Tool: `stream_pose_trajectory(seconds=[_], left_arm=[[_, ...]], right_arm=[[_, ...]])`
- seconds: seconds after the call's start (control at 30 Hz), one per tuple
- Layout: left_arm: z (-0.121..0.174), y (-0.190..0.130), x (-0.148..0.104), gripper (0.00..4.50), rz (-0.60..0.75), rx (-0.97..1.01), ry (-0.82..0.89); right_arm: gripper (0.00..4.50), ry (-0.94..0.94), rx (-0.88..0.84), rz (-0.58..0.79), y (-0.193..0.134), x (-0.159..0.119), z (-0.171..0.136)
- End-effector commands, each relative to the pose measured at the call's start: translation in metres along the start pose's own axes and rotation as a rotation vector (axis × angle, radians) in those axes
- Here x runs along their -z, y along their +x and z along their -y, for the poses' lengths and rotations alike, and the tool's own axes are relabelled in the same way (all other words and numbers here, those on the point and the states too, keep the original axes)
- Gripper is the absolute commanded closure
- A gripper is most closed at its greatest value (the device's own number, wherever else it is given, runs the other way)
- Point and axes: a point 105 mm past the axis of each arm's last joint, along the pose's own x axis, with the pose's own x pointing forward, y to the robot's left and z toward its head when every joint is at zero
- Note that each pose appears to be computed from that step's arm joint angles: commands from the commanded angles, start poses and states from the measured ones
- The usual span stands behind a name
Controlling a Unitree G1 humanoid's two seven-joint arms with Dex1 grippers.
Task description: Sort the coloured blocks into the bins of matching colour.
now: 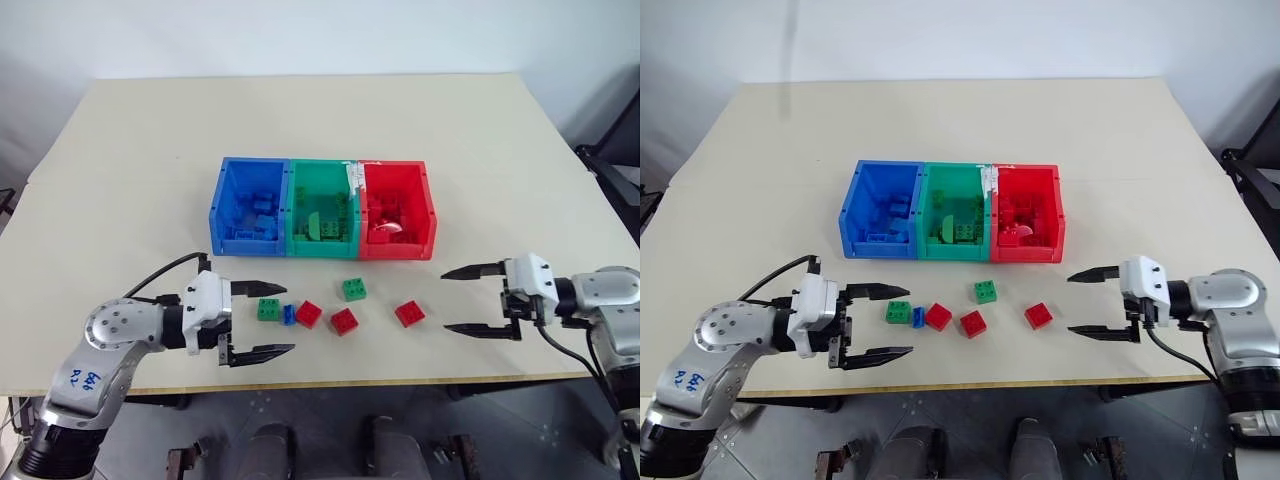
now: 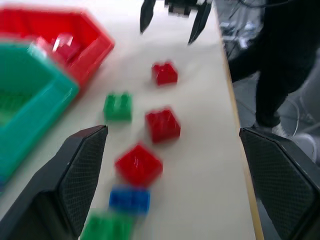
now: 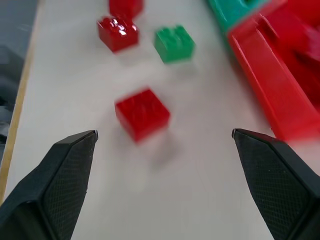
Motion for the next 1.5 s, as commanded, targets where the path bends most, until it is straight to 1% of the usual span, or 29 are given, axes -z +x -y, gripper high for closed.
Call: stream_pose_trajectory(seconds=[0.03,0.13,0.23,0.27,0.37,0.47,0.5,0.57,0.67,0.73,0.8,0.87,0.93,0.97,1.03,1.1,1.13,1.2,1.33,1.47,1.5], left_arm=[[0.003,-0.011,-0.003,0.02,-0.004,-0.018,0.019],[0.007,-0.015,0.001,0.02,-0.022,-0.040,0.013],[0.010,-0.017,0.000,0.00,-0.020,-0.060,0.010],[0.010,-0.017,0.000,0.00,-0.021,-0.068,0.010],[0.010,-0.019,0.000,0.00,-0.020,-0.088,0.007],[0.009,-0.020,-0.001,0.00,-0.008,-0.117,-0.001],[0.008,-0.021,-0.001,0.00,-0.005,-0.132,-0.004],[0.007,-0.024,0.000,0.00,0.003,-0.167,-0.018],[-0.005,-0.040,0.002,0.00,0.023,-0.284,-0.048],[-0.014,-0.053,0.004,0.00,0.042,-0.365,-0.067],[-0.018,-0.064,0.009,0.00,0.035,-0.418,-0.078],[-0.019,-0.068,0.013,0.00,0.019,-0.438,-0.080],[-0.017,-0.073,0.017,0.00,0.008,-0.453,-0.093],[-0.015,-0.075,0.018,0.00,0.007,-0.459,-0.101],[-0.013,-0.077,0.019,0.00,0.006,-0.464,-0.109],[-0.012,-0.078,0.019,0.00,0.002,-0.466,-0.109],[-0.012,-0.079,0.019,0.00,0.000,-0.467,-0.109],[-0.012,-0.080,0.019,0.00,-0.001,-0.468,-0.110],[-0.013,-0.080,0.017,0.00,-0.002,-0.467,-0.108],[-0.013,-0.068,0.012,0.00,0.008,-0.401,-0.089],[-0.013,-0.062,0.009,0.00,0.015,-0.376,-0.066]], right_arm=[[0.00,-0.014,-0.136,-0.004,0.016,-0.001,-0.006],[0.00,-0.024,-0.197,-0.044,0.031,0.010,-0.005],[0.57,-0.027,-0.218,-0.063,0.036,0.017,-0.004],[0.82,-0.033,-0.221,-0.074,0.036,0.020,-0.004],[1.80,-0.038,-0.223,-0.070,0.036,0.021,-0.003],[2.83,-0.046,-0.200,-0.044,0.031,0.016,0.000],[3.04,-0.040,-0.182,-0.022,0.030,0.011,0.003],[3.02,-0.007,-0.114,0.051,0.027,-0.004,0.013],[3.02,0.058,0.080,0.196,0.022,-0.036,0.043],[3.02,0.079,0.209,0.253,0.019,-0.049,0.062],[3.02,0.065,0.341,0.271,0.015,-0.054,0.081],[3.02,0.059,0.424,0.281,0.013,-0.056,0.094],[3.02,0.024,0.488,0.252,0.015,-0.058,0.107],[3.02,0.038,0.534,0.272,0.017,-0.063,0.118],[3.02,0.077,0.577,0.289,0.022,-0.066,0.129],[2.30,0.099,0.570,0.278,0.026,-0.066,0.131],[2.07,0.092,0.562,0.276,0.027,-0.067,0.131],[1.36,0.085,0.555,0.296,0.025,-0.071,0.129],[0.01,0.062,0.485,0.323,0.018,-0.075,0.117],[0.01,0.044,0.372,0.304,0.004,-0.068,0.090],[0.01,0.056,0.344,0.317,-0.001,-0.067,0.081]])
